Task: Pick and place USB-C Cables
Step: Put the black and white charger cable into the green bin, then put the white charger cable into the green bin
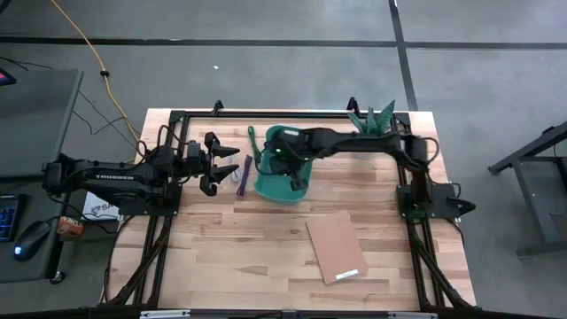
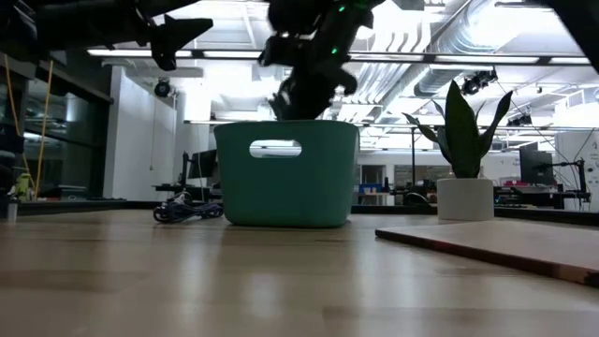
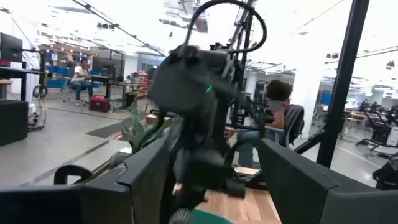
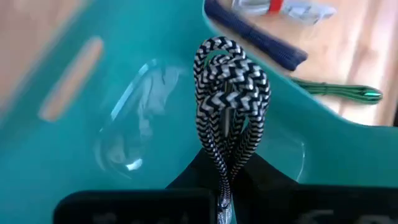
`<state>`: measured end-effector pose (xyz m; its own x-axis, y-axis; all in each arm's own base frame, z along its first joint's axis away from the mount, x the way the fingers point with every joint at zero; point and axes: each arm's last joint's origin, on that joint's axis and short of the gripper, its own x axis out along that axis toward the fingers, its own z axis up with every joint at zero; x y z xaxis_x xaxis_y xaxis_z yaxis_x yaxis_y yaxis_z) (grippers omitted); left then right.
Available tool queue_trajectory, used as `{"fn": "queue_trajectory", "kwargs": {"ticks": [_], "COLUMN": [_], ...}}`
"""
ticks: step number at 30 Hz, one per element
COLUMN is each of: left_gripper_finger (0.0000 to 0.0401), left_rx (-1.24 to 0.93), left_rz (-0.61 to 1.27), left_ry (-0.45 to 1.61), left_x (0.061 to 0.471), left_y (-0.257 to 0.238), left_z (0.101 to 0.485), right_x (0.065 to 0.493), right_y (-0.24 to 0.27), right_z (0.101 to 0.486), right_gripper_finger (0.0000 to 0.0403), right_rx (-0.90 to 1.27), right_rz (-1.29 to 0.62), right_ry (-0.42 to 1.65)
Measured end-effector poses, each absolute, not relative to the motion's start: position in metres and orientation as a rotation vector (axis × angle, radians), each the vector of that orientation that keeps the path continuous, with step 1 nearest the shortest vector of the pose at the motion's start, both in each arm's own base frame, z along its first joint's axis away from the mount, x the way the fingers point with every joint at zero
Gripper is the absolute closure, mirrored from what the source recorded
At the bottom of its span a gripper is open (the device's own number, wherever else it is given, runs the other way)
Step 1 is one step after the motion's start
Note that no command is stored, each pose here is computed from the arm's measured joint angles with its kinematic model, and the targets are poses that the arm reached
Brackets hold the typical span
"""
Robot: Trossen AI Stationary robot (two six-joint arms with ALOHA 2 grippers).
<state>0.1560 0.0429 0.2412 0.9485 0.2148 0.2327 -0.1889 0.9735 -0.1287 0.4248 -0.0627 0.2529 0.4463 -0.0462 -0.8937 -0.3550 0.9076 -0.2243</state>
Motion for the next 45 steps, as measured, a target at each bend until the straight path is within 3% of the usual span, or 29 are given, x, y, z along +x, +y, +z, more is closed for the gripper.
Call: {"fn": "queue_trajectory", "kwargs": {"ticks": [13, 19, 33, 37, 45], "left_gripper_finger": [0.0172, 0.0172, 0.0172, 0.0172, 0.0172], "left_rx": [-0.106, -0.107, -0.107, -0.107, -0.102], "left_rz": [0.223, 0.230, 0.230, 0.230, 0.247], "left_ry": [-0.256, -0.257, -0.257, -0.256, -0.257], "left_x": [0.156, 0.156, 0.156, 0.156, 0.156], "left_y": [0.043, 0.044, 0.044, 0.044, 0.044], "left_z": [0.242, 0.242, 0.242, 0.242, 0.242], "right_x": [0.449, 0.447, 0.448, 0.448, 0.446], "right_y": [-0.103, -0.106, -0.104, -0.106, -0.106], "right_z": [0.189, 0.181, 0.181, 0.181, 0.181], "right_gripper_finger": [0.0403, 0.0399, 0.0348, 0.0317, 0.0209], "right_rx": [-0.333, -0.305, -0.299, -0.282, -0.314], "right_rz": [0.283, 0.270, 0.235, 0.143, 0.068], "right_ry": [1.269, 1.285, 1.286, 1.310, 1.353]}}
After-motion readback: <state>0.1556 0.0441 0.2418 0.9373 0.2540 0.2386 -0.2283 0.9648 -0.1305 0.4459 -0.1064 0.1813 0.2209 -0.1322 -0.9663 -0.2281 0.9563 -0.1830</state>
